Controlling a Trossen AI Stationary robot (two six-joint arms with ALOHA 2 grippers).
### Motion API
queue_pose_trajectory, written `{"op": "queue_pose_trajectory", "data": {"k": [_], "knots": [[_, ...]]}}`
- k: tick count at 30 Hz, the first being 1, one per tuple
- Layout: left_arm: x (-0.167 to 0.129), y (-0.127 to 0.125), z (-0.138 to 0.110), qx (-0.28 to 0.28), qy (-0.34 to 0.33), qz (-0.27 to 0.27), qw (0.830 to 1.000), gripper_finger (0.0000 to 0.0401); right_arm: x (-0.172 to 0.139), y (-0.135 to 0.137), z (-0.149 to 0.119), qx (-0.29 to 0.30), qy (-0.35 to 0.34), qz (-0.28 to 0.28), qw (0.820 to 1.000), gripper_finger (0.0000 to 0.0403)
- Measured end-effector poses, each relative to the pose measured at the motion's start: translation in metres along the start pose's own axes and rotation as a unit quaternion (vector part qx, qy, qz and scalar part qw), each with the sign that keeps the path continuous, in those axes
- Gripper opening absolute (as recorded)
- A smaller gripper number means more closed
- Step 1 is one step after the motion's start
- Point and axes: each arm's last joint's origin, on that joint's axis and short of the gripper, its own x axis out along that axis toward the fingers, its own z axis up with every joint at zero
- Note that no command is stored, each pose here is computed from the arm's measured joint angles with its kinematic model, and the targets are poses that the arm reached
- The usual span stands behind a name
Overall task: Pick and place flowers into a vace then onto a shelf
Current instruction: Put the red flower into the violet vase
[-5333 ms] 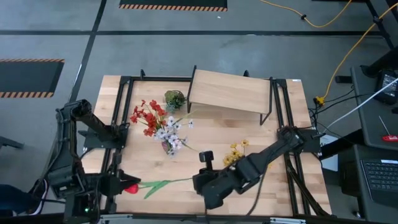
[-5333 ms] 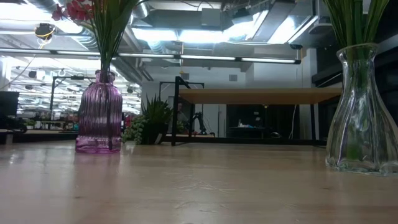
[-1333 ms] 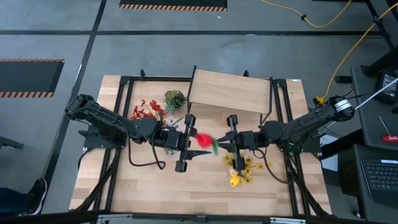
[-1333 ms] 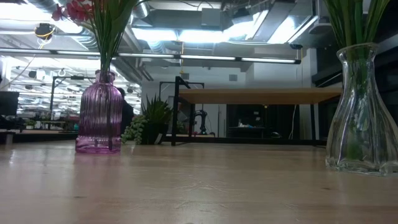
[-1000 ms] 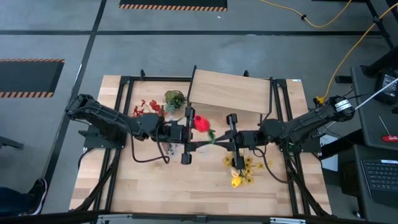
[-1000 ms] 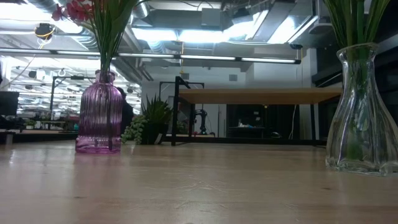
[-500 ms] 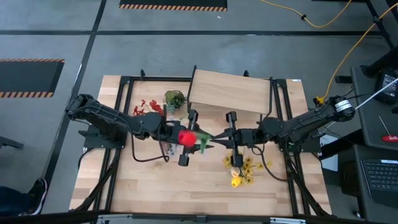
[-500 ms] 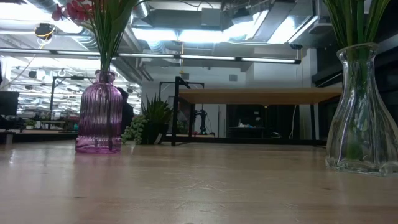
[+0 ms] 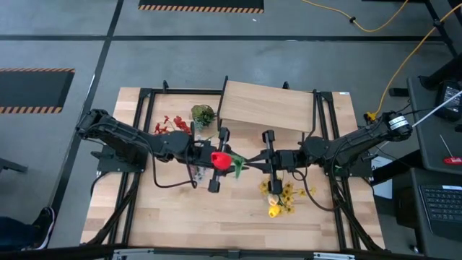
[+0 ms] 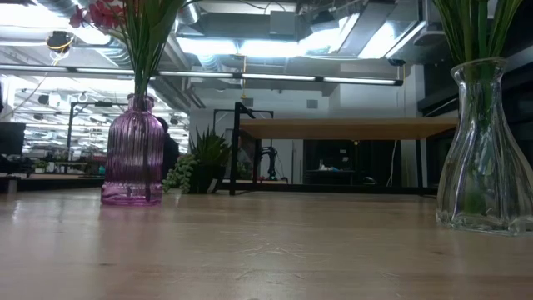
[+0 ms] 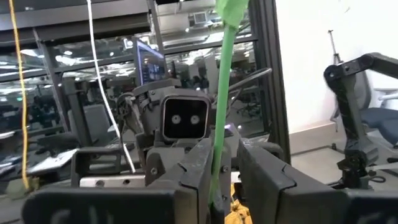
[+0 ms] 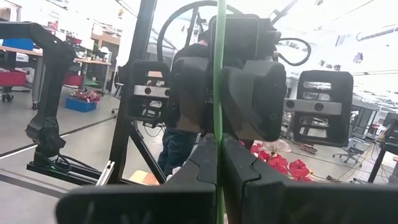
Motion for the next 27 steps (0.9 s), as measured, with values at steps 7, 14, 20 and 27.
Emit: {"op": "queue_pose_trajectory", "data": {"k": [7,14,20,27], "knots": [[0.0,0.0008,-0.001,0.002,0.007,0.016,1.0,0.0061,0.0,-0.0001,0.0001,0.0,-0.001,-0.001,1.0,0.0],[0.0,0.0006,-0.001,0.013,0.008,0.017,1.0,0.0058,0.0,-0.0001,0.0,0.0,0.001,-0.001,1.0,0.0],[-0.0002,0.0019,-0.0038,0.027,0.026,0.039,0.999,0.0026,-0.0002,-0.0001,-0.0005,0.001,0.004,0.0,1.0,0.0],[-0.0002,0.0013,-0.0046,0.041,0.03,0.034,0.998,0.0006,-0.0003,0.0011,-0.0015,0.006,0.01,0.003,1.0,0.0005]]}}
